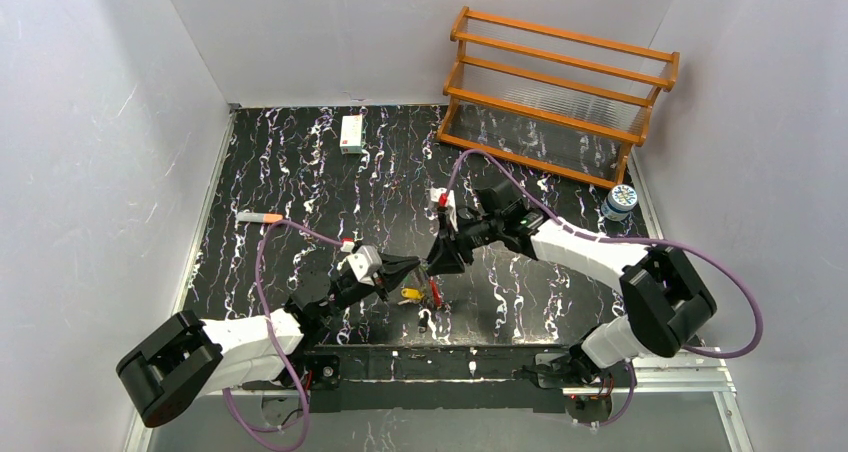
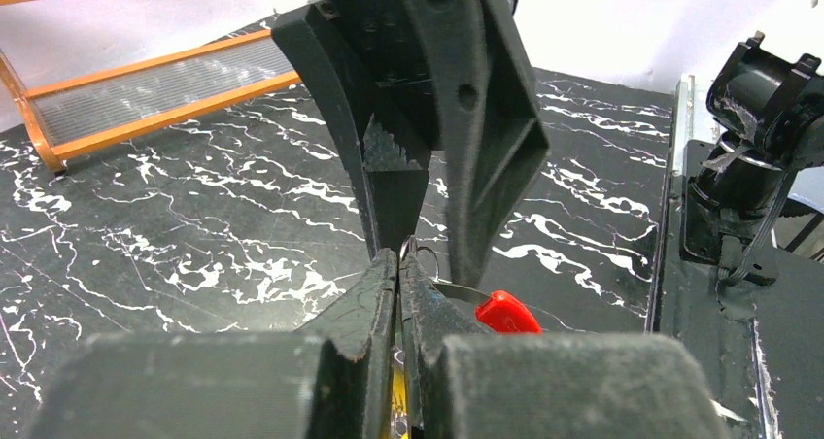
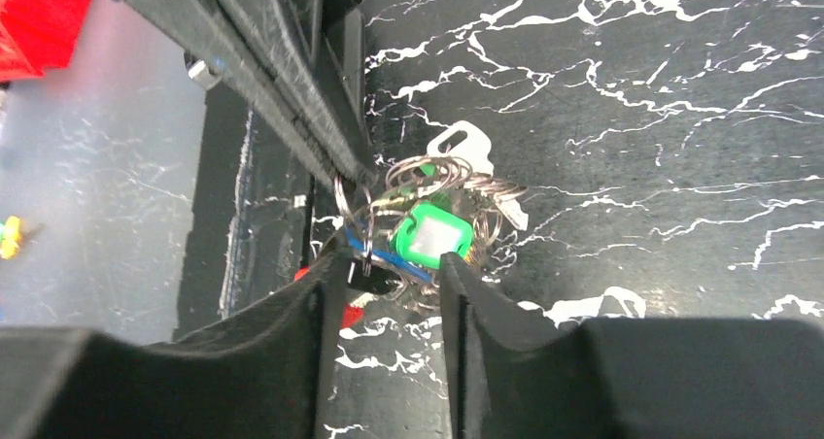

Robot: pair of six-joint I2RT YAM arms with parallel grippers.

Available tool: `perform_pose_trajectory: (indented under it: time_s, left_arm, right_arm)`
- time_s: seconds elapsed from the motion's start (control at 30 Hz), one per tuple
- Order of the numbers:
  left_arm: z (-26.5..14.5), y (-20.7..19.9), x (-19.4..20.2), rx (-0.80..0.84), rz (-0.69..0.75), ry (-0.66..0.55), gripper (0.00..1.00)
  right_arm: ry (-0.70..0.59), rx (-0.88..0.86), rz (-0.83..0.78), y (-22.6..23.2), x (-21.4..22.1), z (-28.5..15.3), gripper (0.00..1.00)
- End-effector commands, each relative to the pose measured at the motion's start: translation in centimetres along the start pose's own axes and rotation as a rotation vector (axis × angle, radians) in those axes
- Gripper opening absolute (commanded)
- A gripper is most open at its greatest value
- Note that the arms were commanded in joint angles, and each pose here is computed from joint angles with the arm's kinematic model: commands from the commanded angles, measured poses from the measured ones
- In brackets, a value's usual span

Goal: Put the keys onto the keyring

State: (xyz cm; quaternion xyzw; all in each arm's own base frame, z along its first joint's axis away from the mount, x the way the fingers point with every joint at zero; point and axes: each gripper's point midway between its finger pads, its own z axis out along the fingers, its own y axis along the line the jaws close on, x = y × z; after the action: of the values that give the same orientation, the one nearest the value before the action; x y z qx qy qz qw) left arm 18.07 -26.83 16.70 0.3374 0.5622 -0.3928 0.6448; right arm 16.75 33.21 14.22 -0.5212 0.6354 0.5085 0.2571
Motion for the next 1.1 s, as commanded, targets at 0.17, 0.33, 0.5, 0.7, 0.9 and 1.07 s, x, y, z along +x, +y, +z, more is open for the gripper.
perform_pose_trajectory:
  time_s: [0.17,0.33,0.5,0.7,0.9,1.07]
  left_arm:
    - [0.4,-0.1,-2.8,0.008,0.034,-0.100,0.00]
    - [0.4,-0.2,-2.9,0.010,0.034,-0.102,0.00]
    - [0.4,-0.2,-2.9,0.013,0.032,-0.101,0.00]
    - [0.4,-0.4,-3.0,0.023,0.033,-0.105,0.00]
    - [0.5,-0.6,-3.1,0.036,0.035,-0.106,0.00]
    - [0.5,-0.8,-2.9,0.047,0.030,-0.099,0.00]
  right_arm:
    - [-0.127,0.063,-0.228,1.2,-3.5,-1.9,0.51]
    - [-0.161,0.063,-0.262,1.5,-4.7,-2.1,0.48]
    - [-0.174,0.039,-0.260,1.5,-5.0,-1.8,0.45]
    - [-0.168,0.006,-0.244,1.3,-5.1,-1.3,0.38]
    - [-0.159,-0.016,-0.232,1.2,-4.8,-0.9,0.27]
    - [-0.163,-0.033,-0.240,1.4,-4.8,-0.8,0.01]
